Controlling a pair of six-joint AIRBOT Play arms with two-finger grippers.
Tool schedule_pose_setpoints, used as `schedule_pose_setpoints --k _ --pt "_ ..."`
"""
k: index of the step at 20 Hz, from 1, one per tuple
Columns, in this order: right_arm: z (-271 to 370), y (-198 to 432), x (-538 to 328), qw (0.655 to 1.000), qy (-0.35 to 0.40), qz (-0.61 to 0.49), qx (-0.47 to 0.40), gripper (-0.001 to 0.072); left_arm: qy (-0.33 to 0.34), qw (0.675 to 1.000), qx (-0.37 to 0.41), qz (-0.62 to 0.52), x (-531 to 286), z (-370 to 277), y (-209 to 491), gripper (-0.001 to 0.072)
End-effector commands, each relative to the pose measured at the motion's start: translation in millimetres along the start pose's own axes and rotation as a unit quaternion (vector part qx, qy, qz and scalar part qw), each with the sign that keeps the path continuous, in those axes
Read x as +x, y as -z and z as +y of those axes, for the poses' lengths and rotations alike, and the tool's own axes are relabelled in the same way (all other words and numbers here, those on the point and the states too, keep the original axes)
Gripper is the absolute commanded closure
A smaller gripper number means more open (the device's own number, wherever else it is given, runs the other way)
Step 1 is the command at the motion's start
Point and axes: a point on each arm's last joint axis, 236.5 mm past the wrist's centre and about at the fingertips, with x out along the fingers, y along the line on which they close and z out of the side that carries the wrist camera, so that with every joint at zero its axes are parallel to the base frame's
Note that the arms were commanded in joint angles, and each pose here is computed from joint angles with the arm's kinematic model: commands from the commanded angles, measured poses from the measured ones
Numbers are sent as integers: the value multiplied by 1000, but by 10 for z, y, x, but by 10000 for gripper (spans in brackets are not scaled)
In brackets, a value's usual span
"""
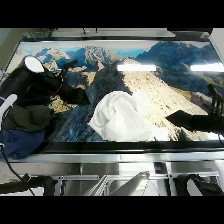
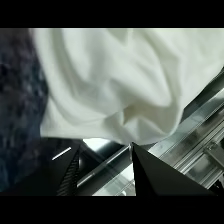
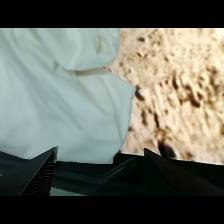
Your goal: Fold the shirts.
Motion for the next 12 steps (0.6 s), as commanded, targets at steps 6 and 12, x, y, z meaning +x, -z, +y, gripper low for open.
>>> schedule_pose_setpoints --k 6,12 --pt "-105 272 674 994 -82 64 24 111 81 995 -51 23 1000 20 376 371" --pt "-66 598 1183 982 -120 140 29 111 85 994 -16 67 1352 -189 360 371"
